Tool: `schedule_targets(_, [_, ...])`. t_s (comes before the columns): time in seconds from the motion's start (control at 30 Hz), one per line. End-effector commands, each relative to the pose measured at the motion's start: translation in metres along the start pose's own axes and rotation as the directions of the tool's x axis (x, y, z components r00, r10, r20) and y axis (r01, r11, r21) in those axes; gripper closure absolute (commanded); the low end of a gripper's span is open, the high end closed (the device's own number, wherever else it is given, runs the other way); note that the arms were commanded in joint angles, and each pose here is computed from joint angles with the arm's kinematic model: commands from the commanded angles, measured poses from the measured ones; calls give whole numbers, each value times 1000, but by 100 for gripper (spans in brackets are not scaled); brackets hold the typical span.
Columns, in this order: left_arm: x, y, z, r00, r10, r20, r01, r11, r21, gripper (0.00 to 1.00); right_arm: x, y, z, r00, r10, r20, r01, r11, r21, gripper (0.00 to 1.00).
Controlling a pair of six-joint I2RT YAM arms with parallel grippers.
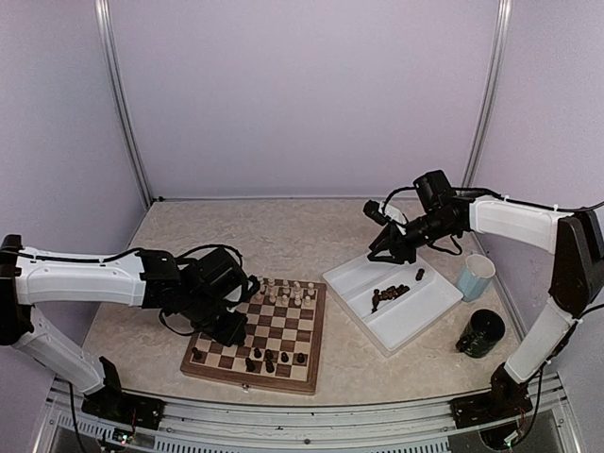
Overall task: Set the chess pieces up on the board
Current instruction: Place the pawn at e7.
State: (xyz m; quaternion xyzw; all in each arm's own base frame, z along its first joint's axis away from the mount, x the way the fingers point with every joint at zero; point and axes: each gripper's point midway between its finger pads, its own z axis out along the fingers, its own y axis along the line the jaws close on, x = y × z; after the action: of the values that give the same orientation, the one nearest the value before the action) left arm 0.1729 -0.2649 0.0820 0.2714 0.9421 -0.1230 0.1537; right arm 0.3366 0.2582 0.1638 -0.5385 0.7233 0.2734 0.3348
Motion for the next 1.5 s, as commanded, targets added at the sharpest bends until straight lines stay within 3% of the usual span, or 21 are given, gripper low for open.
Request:
schedule_targets(0.0, [2,-4,7,1000,-2,-11,2,1000,11,94,-5,1,2,1000,1,4,-1,1000,-15,66])
schedule_targets(0.63, [15,-7,24,996,15,-83,-16,1000,-4,93,-2,2,6,1000,4,-2,-4,1000,-27,66])
schedule_targets(0.73, [16,-7,24,996,13,-85,-14,1000,-5,90,-2,3,6,1000,4,-2,-4,1000,-28,66])
schedule_targets(0.93, [8,-5,16,998,14,-55,-16,999,-33,74,-4,4,4,1000,1,4,-1,1000,-26,66])
schedule_targets(1.13, [-20,-14,-17,999,35,21,-35,999,-22,64,-5,-1,-5,1000,9,7,-9,1000,-7,66])
schedule_targets(1.47, [-66,1,-37,993,70,98,-64,996,-68,61,32,-46,-40,994,107,-38,-101,988,117,69])
